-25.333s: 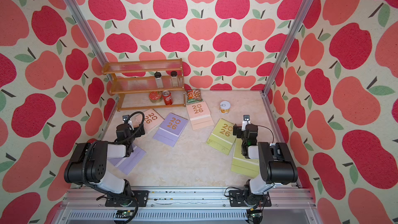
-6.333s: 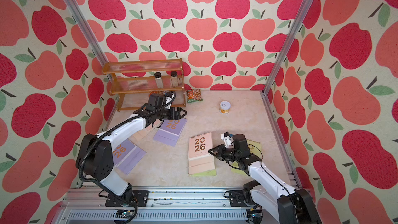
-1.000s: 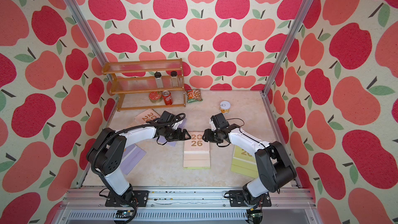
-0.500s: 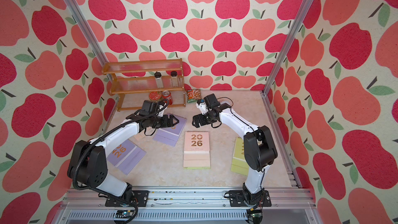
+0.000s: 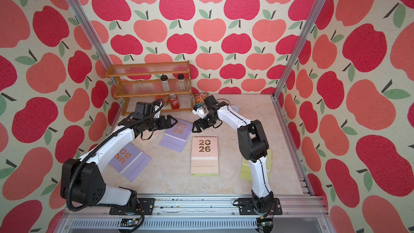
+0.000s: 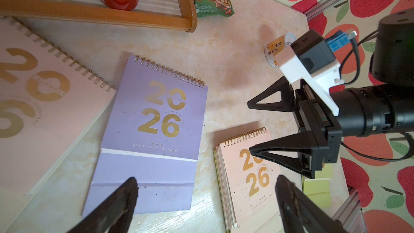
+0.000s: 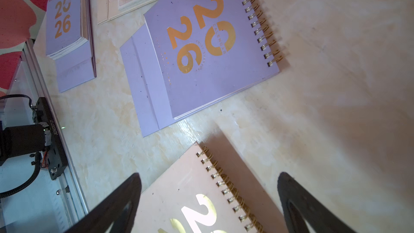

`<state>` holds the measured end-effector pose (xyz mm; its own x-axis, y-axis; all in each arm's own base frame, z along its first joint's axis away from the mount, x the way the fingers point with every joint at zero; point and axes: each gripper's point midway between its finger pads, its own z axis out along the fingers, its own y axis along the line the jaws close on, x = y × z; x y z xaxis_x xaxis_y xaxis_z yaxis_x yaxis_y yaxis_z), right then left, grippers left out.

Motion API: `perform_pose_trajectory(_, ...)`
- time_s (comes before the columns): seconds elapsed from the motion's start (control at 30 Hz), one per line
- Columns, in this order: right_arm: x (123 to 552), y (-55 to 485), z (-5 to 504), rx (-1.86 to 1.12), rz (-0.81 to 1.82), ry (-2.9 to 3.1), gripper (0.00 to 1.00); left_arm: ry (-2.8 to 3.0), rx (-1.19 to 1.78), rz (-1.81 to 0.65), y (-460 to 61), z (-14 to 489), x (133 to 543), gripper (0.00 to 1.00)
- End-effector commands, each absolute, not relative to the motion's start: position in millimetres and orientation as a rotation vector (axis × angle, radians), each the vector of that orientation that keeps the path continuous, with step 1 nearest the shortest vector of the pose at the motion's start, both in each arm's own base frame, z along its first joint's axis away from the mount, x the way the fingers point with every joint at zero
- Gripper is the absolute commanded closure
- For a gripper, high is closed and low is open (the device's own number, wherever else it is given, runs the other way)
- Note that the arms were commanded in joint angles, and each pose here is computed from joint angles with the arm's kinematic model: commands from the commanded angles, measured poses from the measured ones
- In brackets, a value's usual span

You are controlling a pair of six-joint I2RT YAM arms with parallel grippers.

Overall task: Stack the calendars
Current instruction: Adjust the calendar at the center of the board.

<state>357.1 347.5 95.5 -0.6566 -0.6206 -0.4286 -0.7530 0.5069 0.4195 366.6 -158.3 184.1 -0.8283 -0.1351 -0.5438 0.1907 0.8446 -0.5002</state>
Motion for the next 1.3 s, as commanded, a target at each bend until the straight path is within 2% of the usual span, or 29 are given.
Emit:
perform_pose_trajectory(0.0,343.3,355.6,92.8,-1.258,0.943,2.532,0.03,2.450,0.045,-0.715,-151.2,183.7,358.6,0.07)
perform_pose_trajectory(0.5,322.3,378.6,63.3,-1.363,1.002,2.575,0.04,2.457,0.028,-0.718,-145.4,178.8,353.6,0.07)
perform_pose_trajectory(1.27,308.7,380.5,64.0,-1.385,1.018,2.599,0.08,2.460,0.022,-0.736,-146.0,175.0,352.3,0.06)
